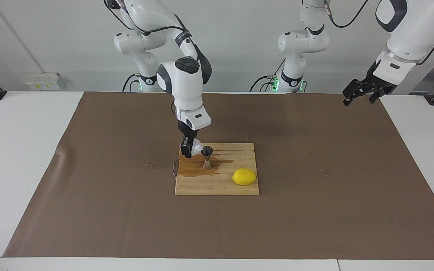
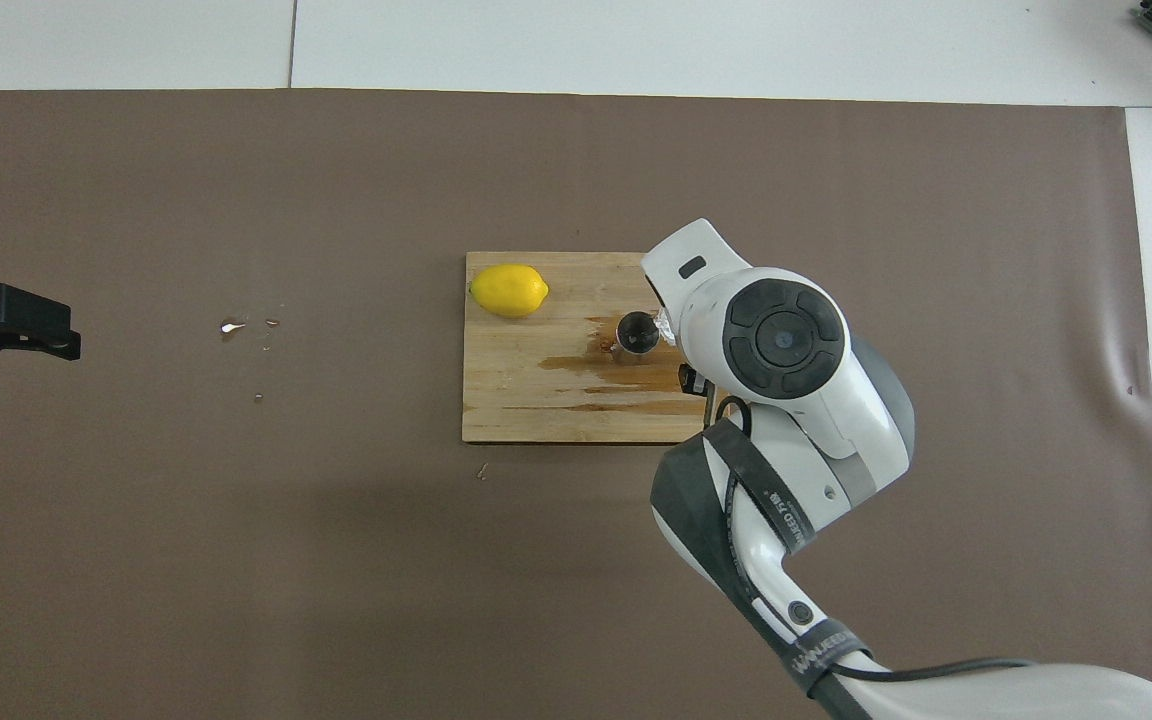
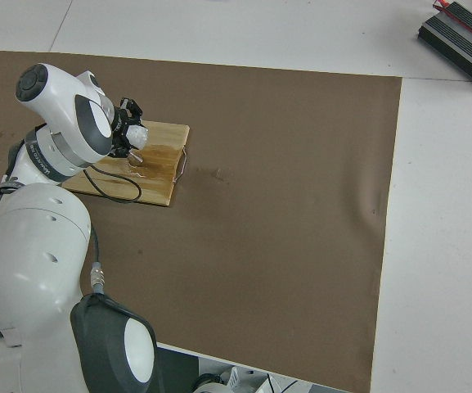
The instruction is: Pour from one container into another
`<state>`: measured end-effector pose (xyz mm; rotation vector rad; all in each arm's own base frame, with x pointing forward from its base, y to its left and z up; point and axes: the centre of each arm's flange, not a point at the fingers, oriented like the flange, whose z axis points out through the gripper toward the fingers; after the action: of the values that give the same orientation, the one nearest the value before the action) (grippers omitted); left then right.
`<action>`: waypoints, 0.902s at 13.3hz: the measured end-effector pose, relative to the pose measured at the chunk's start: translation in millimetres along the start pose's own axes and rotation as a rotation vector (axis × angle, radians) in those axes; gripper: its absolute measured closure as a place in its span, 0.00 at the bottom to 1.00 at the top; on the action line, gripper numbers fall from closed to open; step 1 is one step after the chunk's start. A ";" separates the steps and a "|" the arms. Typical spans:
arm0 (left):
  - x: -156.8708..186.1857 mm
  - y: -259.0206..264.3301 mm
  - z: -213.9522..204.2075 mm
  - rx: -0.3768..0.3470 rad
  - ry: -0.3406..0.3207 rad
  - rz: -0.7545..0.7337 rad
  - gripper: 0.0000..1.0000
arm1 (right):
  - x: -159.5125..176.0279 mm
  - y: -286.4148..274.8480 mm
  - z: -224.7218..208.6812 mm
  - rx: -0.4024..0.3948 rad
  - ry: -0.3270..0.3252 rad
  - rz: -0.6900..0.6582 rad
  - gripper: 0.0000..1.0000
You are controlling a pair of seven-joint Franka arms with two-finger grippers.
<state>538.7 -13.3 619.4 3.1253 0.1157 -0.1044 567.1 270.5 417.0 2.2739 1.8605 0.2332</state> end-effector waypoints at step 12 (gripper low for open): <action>6.3 1.8 -5.9 -0.005 0.063 0.030 0.00 | 4.4 -3.2 -0.6 -0.002 0.005 -0.037 0.50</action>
<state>545.5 -14.6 624.9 3.1248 0.0698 -0.0055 564.8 275.5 416.7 2.2373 1.9019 0.2353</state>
